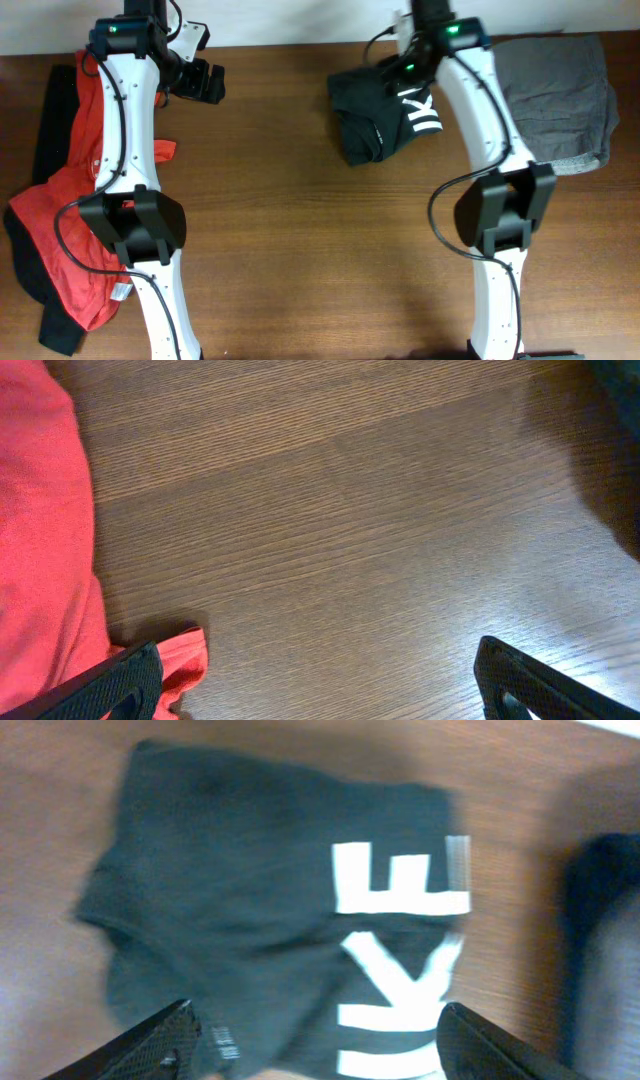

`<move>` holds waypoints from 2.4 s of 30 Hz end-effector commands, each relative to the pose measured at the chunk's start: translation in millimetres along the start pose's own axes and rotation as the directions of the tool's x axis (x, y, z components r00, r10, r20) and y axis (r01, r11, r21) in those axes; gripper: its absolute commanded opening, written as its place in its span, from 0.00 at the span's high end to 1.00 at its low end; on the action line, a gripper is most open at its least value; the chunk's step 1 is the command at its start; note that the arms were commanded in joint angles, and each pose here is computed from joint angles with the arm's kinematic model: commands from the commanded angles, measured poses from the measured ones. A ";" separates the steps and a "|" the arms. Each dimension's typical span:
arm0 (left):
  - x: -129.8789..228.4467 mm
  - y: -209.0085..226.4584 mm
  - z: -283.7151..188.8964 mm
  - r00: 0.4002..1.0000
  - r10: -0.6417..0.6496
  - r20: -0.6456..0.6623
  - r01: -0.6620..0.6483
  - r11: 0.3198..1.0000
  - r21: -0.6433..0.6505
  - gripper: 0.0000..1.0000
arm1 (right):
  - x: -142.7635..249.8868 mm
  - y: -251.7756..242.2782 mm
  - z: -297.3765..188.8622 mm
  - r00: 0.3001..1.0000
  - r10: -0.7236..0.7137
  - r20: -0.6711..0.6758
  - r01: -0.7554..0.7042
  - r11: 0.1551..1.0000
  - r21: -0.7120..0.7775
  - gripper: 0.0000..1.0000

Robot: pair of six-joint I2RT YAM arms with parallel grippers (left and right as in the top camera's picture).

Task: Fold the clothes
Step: 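Lift the folded dark shirt with the right gripper toward the grey garment, then place the dark shirt onto the grey garment at the upper right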

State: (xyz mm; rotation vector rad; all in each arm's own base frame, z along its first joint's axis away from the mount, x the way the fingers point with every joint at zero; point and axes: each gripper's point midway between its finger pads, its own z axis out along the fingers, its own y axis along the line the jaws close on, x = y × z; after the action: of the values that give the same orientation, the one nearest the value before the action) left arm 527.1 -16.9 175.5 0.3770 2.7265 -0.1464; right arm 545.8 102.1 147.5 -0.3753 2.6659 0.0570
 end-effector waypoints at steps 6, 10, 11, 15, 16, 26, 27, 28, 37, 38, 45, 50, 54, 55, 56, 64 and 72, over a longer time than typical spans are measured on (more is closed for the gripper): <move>9.1 30.3 -1.9 0.999 -0.049 -0.012 0.048 0.998 -0.050 0.01 | 52.7 72.4 55.0 0.986 0.018 -0.166 -0.027 0.998 -0.051 0.24; 9.9 31.3 -2.1 0.999 -0.051 -0.013 0.051 0.997 -0.050 0.01 | 65.2 80.3 78.2 0.986 -0.031 -0.162 0.039 0.998 0.045 0.24; 10.1 31.0 -2.1 0.999 -0.051 -0.014 0.050 0.997 -0.050 0.01 | 66.5 81.1 82.3 0.987 -0.035 -0.156 0.046 0.997 0.067 0.24; 11.2 30.4 -2.0 0.998 -0.052 -0.019 0.051 0.998 -0.049 0.01 | 68.0 80.7 102.2 0.993 -0.040 -0.108 0.055 0.989 0.141 0.20; 11.1 30.5 -2.0 0.998 -0.052 -0.019 0.051 0.998 -0.049 0.01 | 67.1 79.8 105.5 0.995 -0.039 -0.096 0.053 0.988 0.147 0.19; 13.1 27.7 -1.7 0.998 -0.050 -0.030 0.049 0.998 -0.044 0.01 | 49.6 71.4 140.4 1.000 -0.027 0.015 0.023 0.981 0.194 0.20; 13.4 27.7 -1.7 0.998 -0.050 -0.031 0.049 0.998 -0.044 0.01 | 50.8 66.2 143.7 1.000 -0.025 0.014 0.022 0.975 0.219 0.22; 14.1 27.4 -1.8 0.998 -0.051 -0.034 0.049 0.998 -0.043 0.01 | 53.3 60.6 147.6 1.000 -0.022 0.008 0.020 0.971 0.239 0.25; 15.0 26.9 -1.7 0.998 -0.051 -0.038 0.049 0.998 -0.042 0.01 | 72.4 -4.5 153.1 0.994 0.101 -0.033 -0.082 0.926 0.368 0.90; 15.0 27.1 -1.8 0.998 -0.051 -0.037 0.050 0.998 -0.042 0.01 | 72.8 -12.7 149.8 0.991 0.129 -0.030 -0.108 0.920 0.376 0.96; 14.9 27.0 -1.7 0.998 -0.051 -0.037 0.049 0.998 -0.042 0.01 | 46.6 -45.2 87.5 0.983 0.183 -0.010 -0.164 0.904 0.395 0.96; 14.5 25.4 -1.6 0.998 -0.050 -0.036 0.049 0.998 -0.035 0.01 | 12.8 -49.4 15.2 0.983 0.181 0.040 -0.182 0.903 0.389 0.96; 14.7 25.1 -1.6 0.998 -0.050 -0.037 0.049 0.998 -0.033 0.01 | -14.8 -47.2 -39.9 0.982 0.156 0.109 -0.186 0.914 0.360 0.96; 14.9 25.1 -1.6 0.998 -0.051 -0.037 0.049 0.998 -0.034 0.01 | -23.5 -47.9 -57.4 0.977 0.156 0.143 -0.198 0.914 0.355 0.96; 14.9 25.1 -1.6 0.998 -0.051 -0.037 0.049 0.998 -0.034 0.01 | -29.2 -48.5 -67.5 0.977 0.141 0.160 -0.190 0.917 0.350 0.96; 14.7 25.3 -1.4 0.998 -0.050 -0.036 0.049 0.998 -0.034 0.01 | -47.8 -70.2 -108.8 0.969 0.083 0.234 -0.166 0.918 0.360 0.96; 14.2 25.4 -1.4 0.998 -0.050 -0.035 0.049 0.998 -0.034 0.01 | -35.5 -162.5 -140.9 0.951 0.136 0.279 -0.254 0.858 0.447 0.96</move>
State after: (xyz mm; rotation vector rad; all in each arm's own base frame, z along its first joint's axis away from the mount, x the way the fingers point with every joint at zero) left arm 521.7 13.9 172.5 0.3028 2.7646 -0.0983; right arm 563.1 -6.2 251.6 -0.0030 2.4569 -0.3823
